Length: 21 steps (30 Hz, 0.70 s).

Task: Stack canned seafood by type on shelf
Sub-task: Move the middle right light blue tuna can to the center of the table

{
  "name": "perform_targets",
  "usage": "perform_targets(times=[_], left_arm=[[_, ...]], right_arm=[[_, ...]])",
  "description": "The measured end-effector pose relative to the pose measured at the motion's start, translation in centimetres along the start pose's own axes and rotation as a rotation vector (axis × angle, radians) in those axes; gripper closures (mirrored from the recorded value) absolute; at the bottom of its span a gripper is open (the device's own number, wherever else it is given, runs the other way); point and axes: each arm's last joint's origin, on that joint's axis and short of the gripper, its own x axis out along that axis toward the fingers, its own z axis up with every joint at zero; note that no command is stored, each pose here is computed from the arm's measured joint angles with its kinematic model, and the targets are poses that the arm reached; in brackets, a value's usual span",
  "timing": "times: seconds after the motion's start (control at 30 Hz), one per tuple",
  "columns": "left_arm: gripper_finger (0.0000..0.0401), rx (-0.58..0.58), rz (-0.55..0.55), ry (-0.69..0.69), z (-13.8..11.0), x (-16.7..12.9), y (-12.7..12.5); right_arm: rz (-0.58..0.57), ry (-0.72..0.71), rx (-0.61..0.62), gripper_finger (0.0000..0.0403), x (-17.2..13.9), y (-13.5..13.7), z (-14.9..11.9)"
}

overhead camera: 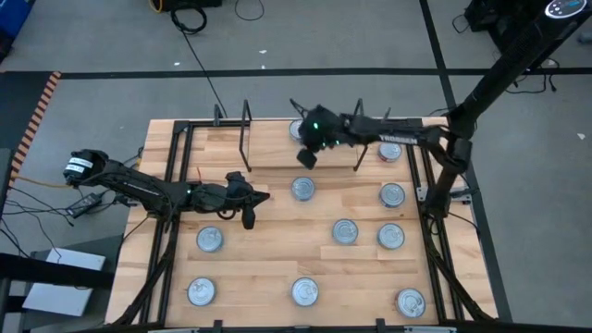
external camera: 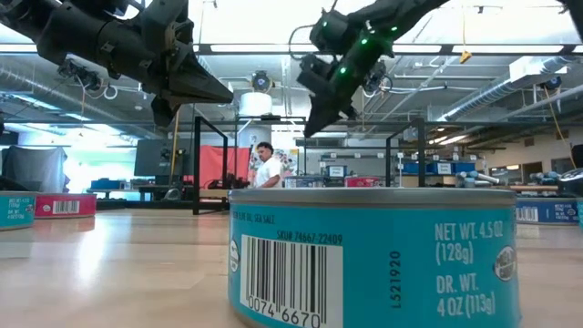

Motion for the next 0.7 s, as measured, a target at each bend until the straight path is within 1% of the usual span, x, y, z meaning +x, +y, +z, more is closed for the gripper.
perform_targets(times=[0.1,0.2,0.4,0.53,0.6,0.7], left_arm=[[0.0400,0.006,-0.001,0.000,0.0,0.0,0.0],[0.0400,0.006,-0.019,0.010,0.0,0.0,0.0],[0.0400,0.012,-0.068,0.036,-0.1,0.0,-0.1],[0.0400,0.005,-0.109,0.061,0.1,0.2,0.2],[0.0400,0.001,-0.120,0.069,0.2,0.3,0.4],[0.0400,-0.006,-0.129,0.074,0.4,0.4,0.7]], right_arm=[[0.065,-0.077,0.013,0.0401,-1.3,2.6,-1.6],[0.137,-0.138,0.028,0.0401,-3.5,5.3,-3.4],[0.195,-0.166,0.038,0.0401,-8.7,10.1,-8.0],[0.241,-0.085,0.081,0.0401,-11.4,12.3,-11.4],[0.260,-0.018,0.101,0.0401,-12.7,13.2,-13.0],[0.248,0.115,0.116,0.0401,-14.2,14.2,-15.4]])
